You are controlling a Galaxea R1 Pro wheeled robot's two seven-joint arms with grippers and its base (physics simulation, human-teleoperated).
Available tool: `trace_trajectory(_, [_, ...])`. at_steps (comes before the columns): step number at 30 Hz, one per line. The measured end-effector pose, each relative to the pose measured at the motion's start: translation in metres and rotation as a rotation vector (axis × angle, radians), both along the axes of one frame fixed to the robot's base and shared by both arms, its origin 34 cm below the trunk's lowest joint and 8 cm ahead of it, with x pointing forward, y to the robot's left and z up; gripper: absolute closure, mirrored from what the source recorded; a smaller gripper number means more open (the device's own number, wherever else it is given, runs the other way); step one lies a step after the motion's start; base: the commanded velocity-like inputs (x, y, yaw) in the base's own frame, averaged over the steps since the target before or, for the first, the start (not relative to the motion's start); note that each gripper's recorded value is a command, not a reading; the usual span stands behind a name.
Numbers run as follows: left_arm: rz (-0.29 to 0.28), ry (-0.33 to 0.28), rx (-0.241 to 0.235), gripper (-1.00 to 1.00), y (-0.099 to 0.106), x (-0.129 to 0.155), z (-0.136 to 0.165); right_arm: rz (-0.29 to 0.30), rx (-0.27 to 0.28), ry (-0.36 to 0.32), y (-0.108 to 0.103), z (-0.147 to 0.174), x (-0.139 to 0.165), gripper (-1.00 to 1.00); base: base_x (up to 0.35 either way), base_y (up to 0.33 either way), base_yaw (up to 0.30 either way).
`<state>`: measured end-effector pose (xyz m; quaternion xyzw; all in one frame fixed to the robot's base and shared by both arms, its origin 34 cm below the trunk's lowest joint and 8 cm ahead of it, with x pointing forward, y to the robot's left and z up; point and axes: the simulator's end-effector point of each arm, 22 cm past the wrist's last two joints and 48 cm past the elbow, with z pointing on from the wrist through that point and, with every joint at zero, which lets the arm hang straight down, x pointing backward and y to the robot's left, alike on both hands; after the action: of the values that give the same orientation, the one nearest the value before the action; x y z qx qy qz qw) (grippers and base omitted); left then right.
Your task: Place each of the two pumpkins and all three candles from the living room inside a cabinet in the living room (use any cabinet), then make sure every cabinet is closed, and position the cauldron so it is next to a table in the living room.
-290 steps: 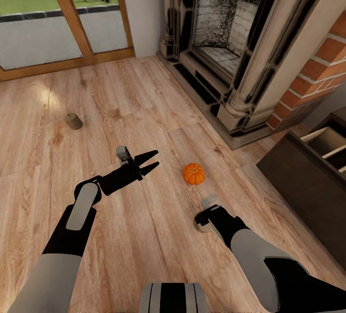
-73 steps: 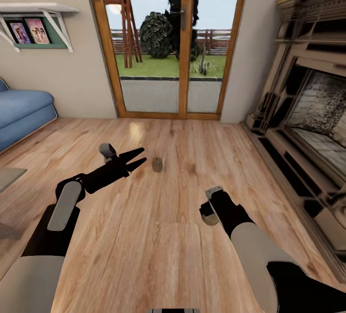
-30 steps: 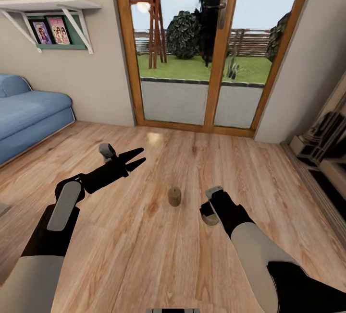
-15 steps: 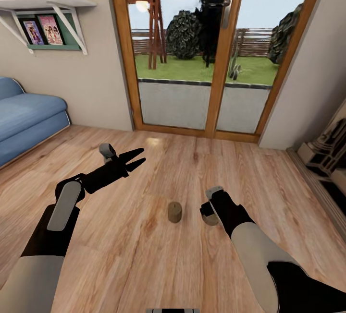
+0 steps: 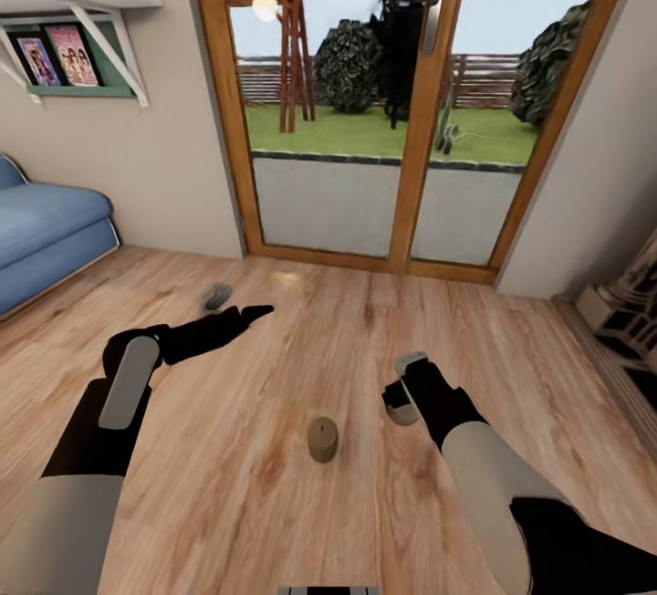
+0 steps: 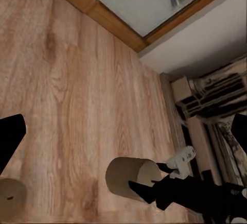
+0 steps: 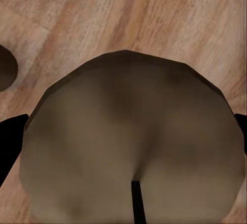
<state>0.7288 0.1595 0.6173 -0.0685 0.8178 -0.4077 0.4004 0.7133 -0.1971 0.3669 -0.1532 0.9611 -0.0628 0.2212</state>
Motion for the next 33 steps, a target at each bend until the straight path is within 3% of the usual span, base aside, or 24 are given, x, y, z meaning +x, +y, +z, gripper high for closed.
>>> trace_trajectory(4, [0.123, 0.141, 0.201, -1.00, 0.036, 0.001, -0.045, -0.007, 0.000, -0.017, -0.003, 0.005, 0.005, 1.00, 0.337, -0.120, 0.000])
trace_trajectory(6, [0.192, 0.229, 0.350, -1.00, 0.057, -0.005, -0.075, -0.023, 0.005, -0.040, -0.008, 0.014, 0.012, 1.00, 0.337, -0.120, 0.000])
trace_trajectory(8, [0.243, 0.279, 0.439, -1.00, 0.073, -0.009, -0.088, -0.038, 0.012, -0.053, -0.011, 0.018, 0.016, 1.00, 0.337, -0.120, 0.000])
trace_trajectory(10, [0.282, 0.316, 0.499, -1.00, 0.085, -0.014, -0.097, -0.046, 0.015, -0.058, -0.013, 0.020, 0.017, 1.00, 0.168, -0.060, 0.000])
trace_trajectory(17, [0.248, 0.380, 0.453, -1.00, 0.060, -0.032, -0.129, -0.049, 0.020, -0.065, -0.015, 0.022, 0.020, 1.00, 0.000, 0.000, 0.000])
trace_trajectory(23, [0.187, 0.420, 0.430, -1.00, 0.027, -0.045, -0.159, -0.079, 0.040, -0.056, -0.034, 0.015, 0.021, 1.00, 0.000, 0.000, 0.000])
trace_trajectory(33, [0.147, 0.454, 0.467, -1.00, 0.012, -0.056, -0.180, -0.137, 0.081, -0.093, -0.070, 0.031, 0.032, 1.00, 0.017, -0.011, 0.000])
